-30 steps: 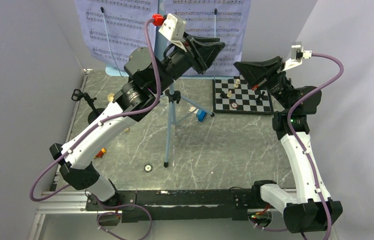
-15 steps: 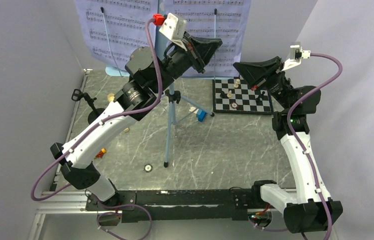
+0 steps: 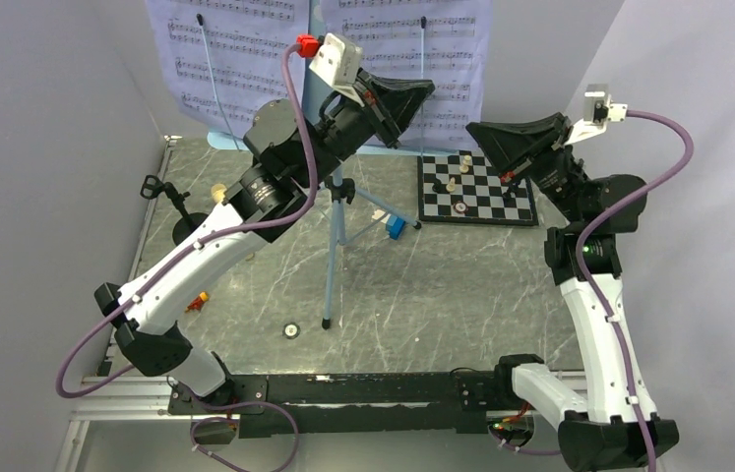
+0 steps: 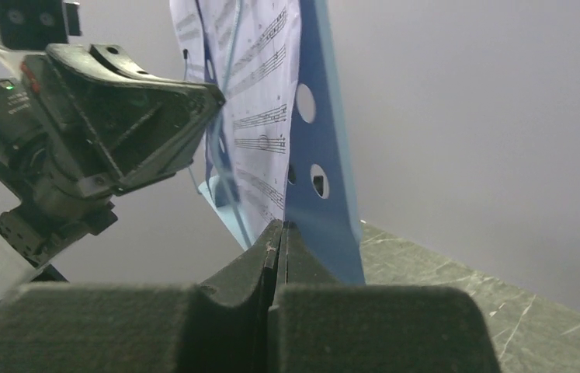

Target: Pack up the instrument practice props

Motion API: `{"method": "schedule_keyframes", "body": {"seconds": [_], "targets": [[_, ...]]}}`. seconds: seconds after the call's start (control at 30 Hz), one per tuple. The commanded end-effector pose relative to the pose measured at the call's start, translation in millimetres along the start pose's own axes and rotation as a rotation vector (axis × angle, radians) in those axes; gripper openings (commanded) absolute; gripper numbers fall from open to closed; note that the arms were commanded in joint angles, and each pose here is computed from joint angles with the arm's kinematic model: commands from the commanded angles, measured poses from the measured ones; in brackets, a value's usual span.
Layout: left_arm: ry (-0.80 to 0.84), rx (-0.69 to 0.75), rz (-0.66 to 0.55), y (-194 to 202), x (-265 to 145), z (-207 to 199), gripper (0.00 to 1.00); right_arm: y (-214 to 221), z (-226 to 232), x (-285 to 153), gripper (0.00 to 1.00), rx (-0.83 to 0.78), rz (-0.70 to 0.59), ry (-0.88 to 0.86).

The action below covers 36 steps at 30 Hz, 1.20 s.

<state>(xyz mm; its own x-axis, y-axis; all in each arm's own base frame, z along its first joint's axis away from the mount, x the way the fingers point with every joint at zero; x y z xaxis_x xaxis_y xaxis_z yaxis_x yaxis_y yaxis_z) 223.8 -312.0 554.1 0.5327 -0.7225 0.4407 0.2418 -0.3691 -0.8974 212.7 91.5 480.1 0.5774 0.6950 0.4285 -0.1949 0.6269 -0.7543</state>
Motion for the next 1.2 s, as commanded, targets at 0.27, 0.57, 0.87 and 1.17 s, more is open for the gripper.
{"method": "schedule_keyframes", "body": {"seconds": [0.27,0.57,0.87,1.17], "targets": [[0.001,0.015,-0.114,-33,-15,0,0.00,-11,18,-2,0.00,-0.062,-0.045,-0.020],[0.002,0.008,-0.117,-36,-14,0,0.52,-10,17,-2,0.00,-0.061,-0.039,-0.020],[0.063,-0.108,-0.086,-34,-9,8,0.53,-10,17,-2,0.00,-0.060,-0.028,-0.030],[0.129,-0.165,-0.086,-37,-5,4,0.51,-9,17,-2,0.00,-0.054,-0.028,-0.032]]}}
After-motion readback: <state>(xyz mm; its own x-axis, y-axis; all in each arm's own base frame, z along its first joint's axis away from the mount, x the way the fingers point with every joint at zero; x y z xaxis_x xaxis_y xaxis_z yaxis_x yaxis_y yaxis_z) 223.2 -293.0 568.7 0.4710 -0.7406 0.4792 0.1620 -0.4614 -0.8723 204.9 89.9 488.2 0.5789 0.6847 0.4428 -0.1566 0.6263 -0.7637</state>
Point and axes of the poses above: each gripper's point midway between its finger pads, its own x axis out along the fingers, its own z axis along the line the jaws close on, y = z × x, the point moved 9 cm from there along -x, back along the fingers, and after that the axes turned 12 degrees about x, right-handed, at the moved point
